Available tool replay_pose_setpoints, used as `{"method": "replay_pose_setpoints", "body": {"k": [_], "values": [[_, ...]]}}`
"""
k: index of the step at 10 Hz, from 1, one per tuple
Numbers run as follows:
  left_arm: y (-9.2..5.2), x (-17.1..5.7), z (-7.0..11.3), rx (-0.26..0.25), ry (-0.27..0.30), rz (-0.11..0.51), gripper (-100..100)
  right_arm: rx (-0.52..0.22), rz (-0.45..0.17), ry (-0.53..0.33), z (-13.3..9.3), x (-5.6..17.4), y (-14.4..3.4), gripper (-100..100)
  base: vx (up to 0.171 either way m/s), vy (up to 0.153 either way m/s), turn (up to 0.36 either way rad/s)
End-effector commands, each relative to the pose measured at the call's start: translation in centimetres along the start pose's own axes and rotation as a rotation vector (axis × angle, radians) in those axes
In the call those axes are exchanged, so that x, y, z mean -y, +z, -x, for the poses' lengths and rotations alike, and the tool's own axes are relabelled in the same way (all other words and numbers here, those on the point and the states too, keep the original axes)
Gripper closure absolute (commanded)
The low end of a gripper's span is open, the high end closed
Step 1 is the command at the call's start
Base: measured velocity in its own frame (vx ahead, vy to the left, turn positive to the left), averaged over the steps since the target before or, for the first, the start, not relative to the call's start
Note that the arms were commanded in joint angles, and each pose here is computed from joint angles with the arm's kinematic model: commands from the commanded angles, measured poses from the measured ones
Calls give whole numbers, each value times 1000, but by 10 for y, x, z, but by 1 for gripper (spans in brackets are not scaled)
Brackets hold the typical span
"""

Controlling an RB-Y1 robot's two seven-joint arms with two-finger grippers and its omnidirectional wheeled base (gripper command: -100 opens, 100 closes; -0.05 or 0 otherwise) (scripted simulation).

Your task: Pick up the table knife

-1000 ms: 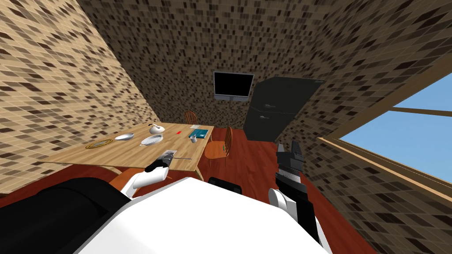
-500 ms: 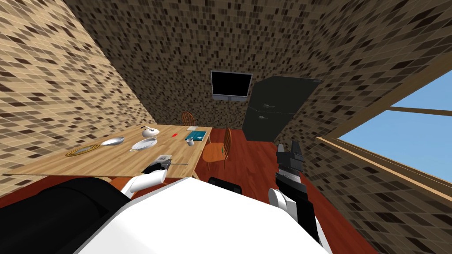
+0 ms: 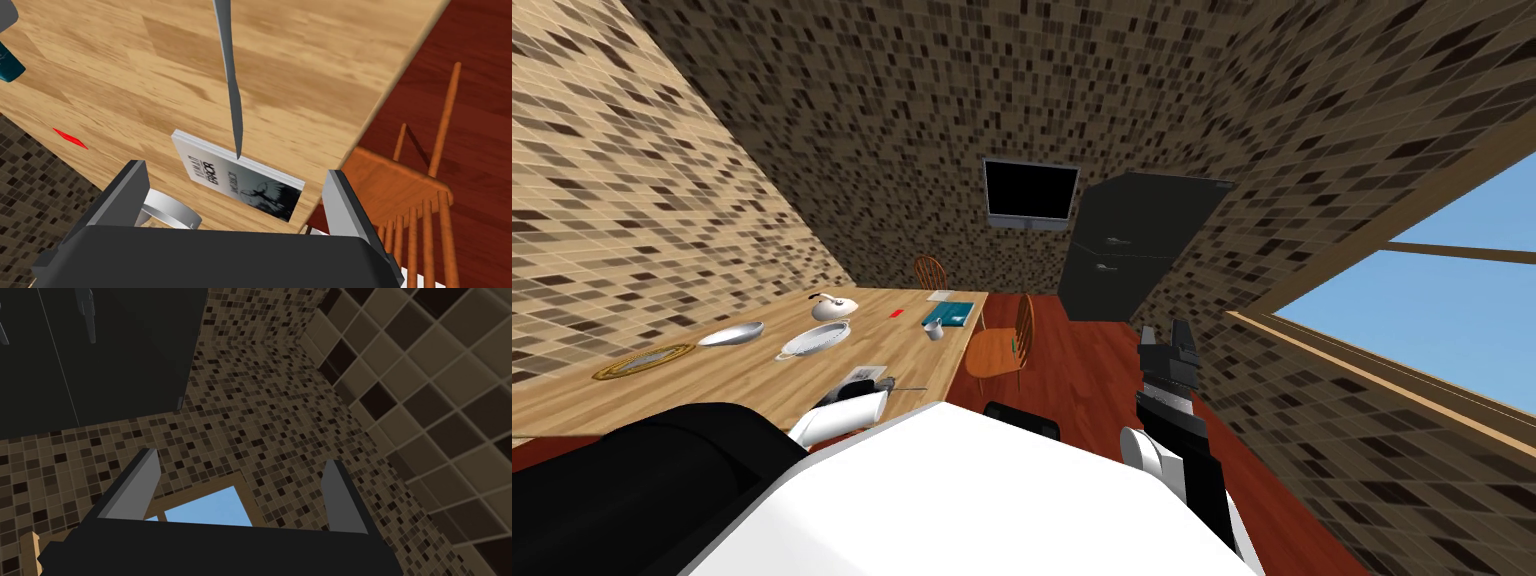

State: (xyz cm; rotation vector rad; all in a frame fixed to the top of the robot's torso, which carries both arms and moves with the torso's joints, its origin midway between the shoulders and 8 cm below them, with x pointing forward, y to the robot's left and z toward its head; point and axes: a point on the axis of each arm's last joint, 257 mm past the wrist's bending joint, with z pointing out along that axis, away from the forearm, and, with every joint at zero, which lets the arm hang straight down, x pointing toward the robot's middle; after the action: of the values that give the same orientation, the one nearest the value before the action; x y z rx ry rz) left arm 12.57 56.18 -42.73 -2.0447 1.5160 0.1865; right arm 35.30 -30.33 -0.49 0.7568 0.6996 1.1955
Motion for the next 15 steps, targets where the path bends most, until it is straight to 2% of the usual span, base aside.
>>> {"method": "replay_pose_setpoints", "body": {"k": [1, 4, 7, 10, 11, 12, 13, 15], "values": [[3, -10, 0, -8, 6, 38, -100, 0, 0, 0, 0, 0, 0, 0, 103, 46, -27], [6, -58, -6, -35, 32, 179, -100, 0, 0, 0, 0, 0, 0, 0, 129, 51, -74], [4, -94, -13, -60, 53, 283, -100, 0, 0, 0, 0, 0, 0, 0, 127, 63, -60], [0, -120, -20, -82, 66, 357, -100, 0, 0, 0, 0, 0, 0, 0, 79, 51, -41], [1, -113, -18, -76, 63, 339, -100, 0, 0, 0, 0, 0, 0, 0, 30, 13, -7], [1, -115, -19, -78, 64, 343, 0, 0, 0, 0, 0, 0, 0, 0, 6, 3, 1], [7, -117, -22, -78, 64, 342, -100, 0, 0, 0, 0, 0, 0, 0, 1, 16, 8], [14, -120, -27, -79, 65, 342, -100, 0, 0, 0, 0, 0, 0, 0, -3, 26, 7]]}}
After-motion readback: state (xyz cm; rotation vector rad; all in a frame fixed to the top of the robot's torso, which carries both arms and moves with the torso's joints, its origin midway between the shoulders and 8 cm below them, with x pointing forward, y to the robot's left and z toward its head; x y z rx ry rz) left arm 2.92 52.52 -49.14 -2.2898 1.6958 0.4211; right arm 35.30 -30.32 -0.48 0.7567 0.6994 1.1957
